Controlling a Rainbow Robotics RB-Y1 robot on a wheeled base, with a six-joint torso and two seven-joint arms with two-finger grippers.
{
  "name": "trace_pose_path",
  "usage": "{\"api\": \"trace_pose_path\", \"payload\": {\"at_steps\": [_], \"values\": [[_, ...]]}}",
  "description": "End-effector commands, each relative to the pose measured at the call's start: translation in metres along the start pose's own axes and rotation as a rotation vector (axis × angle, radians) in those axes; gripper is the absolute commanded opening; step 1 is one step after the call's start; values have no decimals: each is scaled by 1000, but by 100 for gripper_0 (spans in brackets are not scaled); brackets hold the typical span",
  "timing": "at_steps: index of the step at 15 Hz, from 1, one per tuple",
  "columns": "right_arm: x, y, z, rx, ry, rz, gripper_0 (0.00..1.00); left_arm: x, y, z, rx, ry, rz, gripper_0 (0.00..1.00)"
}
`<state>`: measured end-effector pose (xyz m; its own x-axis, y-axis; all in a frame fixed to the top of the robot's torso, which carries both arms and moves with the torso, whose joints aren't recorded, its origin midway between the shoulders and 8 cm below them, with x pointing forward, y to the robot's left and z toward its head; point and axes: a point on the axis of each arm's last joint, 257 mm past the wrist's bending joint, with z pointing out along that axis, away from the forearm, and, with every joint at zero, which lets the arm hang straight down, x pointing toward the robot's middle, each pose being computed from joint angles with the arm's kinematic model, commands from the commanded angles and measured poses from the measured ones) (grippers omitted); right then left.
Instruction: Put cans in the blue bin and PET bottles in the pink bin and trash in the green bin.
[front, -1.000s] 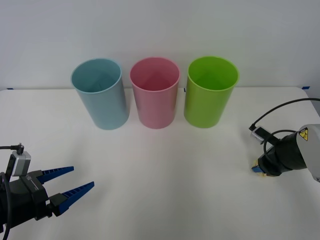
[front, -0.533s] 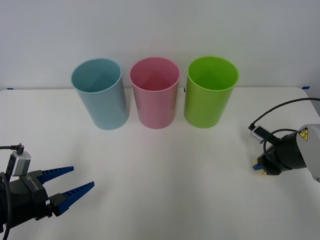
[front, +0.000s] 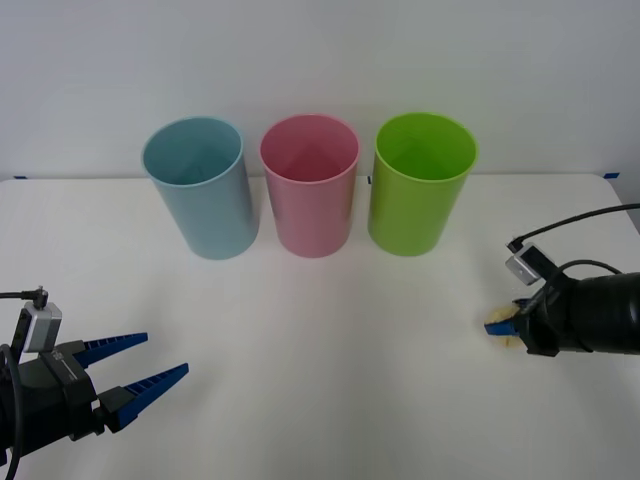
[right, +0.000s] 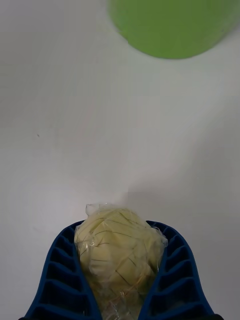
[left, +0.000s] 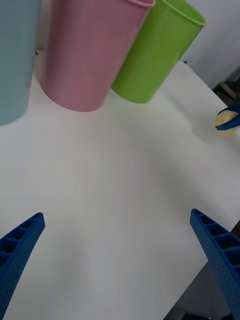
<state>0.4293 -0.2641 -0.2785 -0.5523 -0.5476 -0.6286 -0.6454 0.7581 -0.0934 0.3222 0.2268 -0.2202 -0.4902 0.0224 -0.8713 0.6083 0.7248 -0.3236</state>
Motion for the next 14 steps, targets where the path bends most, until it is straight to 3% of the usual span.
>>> {"api": "trace_pose_path", "payload": {"at_steps": [1, 3, 6, 12, 14], "values": [[-17, 28, -22, -66, -141, 23, 0, 0, 0, 0, 0, 0, 0, 100], [-36, 44, -41, -100, -282, 40, 0, 0, 0, 0, 0, 0, 0, 100], [-60, 57, -73, -169, -450, 29, 0, 0, 0, 0, 0, 0, 0, 100], [-104, 66, -157, -208, -701, -18, 0, 0, 0, 0, 0, 0, 0, 100], [-117, 67, -181, -195, -742, -28, 0, 0, 0, 0, 0, 0, 0, 100]]}}
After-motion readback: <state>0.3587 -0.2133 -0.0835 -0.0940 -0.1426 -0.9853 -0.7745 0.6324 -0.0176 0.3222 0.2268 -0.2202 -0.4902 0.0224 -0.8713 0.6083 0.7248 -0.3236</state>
